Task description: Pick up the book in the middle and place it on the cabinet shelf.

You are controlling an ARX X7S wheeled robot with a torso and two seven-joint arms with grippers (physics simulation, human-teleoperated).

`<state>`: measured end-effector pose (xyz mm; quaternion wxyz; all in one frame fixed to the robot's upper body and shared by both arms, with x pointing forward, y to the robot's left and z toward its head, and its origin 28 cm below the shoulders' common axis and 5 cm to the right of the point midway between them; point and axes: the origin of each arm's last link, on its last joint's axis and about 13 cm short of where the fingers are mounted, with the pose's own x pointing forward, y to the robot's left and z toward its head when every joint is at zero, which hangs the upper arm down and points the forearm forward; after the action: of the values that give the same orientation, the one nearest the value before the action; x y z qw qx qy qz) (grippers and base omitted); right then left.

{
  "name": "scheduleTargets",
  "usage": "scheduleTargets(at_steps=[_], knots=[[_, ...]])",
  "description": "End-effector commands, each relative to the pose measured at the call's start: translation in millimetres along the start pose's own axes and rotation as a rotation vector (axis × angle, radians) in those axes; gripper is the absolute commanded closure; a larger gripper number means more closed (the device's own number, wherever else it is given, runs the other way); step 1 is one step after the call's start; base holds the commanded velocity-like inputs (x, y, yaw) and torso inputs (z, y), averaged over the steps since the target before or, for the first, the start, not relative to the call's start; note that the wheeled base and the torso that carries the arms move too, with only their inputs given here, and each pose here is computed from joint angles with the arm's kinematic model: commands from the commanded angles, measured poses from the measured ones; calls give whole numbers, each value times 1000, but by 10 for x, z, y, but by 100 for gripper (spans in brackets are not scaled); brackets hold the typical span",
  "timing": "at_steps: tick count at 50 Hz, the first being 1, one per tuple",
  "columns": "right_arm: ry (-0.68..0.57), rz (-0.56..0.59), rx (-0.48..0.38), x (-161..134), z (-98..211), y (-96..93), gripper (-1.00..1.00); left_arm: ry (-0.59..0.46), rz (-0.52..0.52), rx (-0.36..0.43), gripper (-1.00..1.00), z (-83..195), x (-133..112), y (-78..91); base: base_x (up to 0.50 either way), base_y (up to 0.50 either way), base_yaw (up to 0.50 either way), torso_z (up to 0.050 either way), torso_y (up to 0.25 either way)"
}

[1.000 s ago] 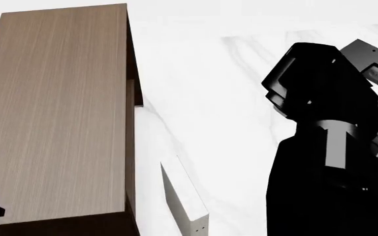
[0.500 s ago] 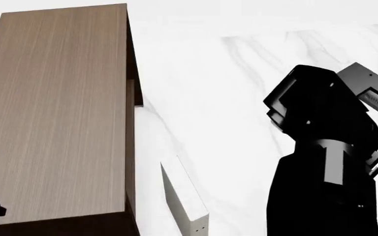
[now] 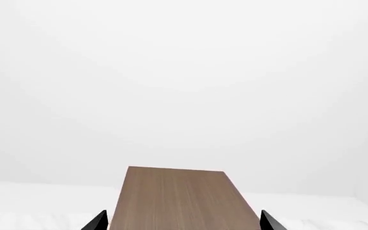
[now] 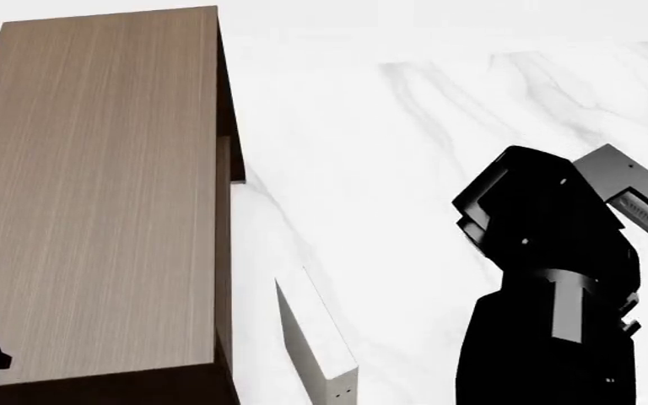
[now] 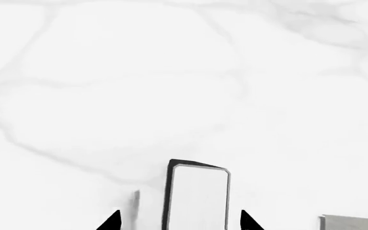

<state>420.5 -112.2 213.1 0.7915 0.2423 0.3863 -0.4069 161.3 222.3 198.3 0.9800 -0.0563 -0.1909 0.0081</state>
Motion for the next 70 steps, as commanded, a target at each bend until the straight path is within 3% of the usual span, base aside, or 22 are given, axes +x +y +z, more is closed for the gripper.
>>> scheduleTargets(at_steps=[1,9,16,20,22,23,25,26,29,32,38,40,45,52,58,61,67,70], knots=[[2,-26,26,56,-16,-14,100,0,1,0,-100,12,-4,-4,0,0,0,0,0],[-30,-21,43,50,3,-1,100,-2,4,0,-100,13,-1,2,0,0,0,0,0],[-139,71,140,-164,203,91,100,-3,6,0,-100,13,-2,8,0,0,0,0,0],[-330,316,322,-489,482,198,100,-2,7,0,-100,9,1,10,0,0,0,0,0],[-405,444,331,-734,599,230,100,-1,6,0,-100,2,4,10,0,0,0,0,0],[-455,554,380,-921,702,251,100,0,5,1,-100,2,4,8,0,0,0,0,0],[-481,603,364,-993,679,207,100,4,7,3,-100,-13,11,11,0,0,0,0,0],[-540,676,355,-1188,678,177,100,4,6,2,-100,-11,10,13,0,0,0,0,0],[-605,853,425,-1372,650,76,100,2,9,2,-100,2,12,18,0,0,0,0,0],[-670,935,396,-1485,654,60,100,1,14,5,-100,1,13,28,0,0,0,0,0],[-751,1102,430,-1729,665,-6,100,1,17,6,-100,-4,16,30,0,0,0,0,0],[-740,1221,489,-1873,658,-67,100,3,14,5,-100,4,8,24,0,0,0,0,8],[-730,1327,492,-2111,633,-157,100,-2,15,6,-100,20,5,29,0,0,0,0,0],[-682,1394,489,-2206,614,-196,100,-1,14,5,-100,4,12,30,0,0,0,0,0],[-623,1458,453,-2261,549,-212,100,-1,14,5,-100,-5,18,30,0,0,0,0,2],[-526,1495,401,-2292,525,-222,100,-2,14,5,-100,1,19,29,0,0,0,0,0],[-463,1533,333,-2334,464,-227,100,1,11,4,-100,-9,13,27,0,0,0,0,2],[-308,1556,258,-2328,419,-213,100,0,11,4,-100,-9,11,28,0,0,0,0,0]])
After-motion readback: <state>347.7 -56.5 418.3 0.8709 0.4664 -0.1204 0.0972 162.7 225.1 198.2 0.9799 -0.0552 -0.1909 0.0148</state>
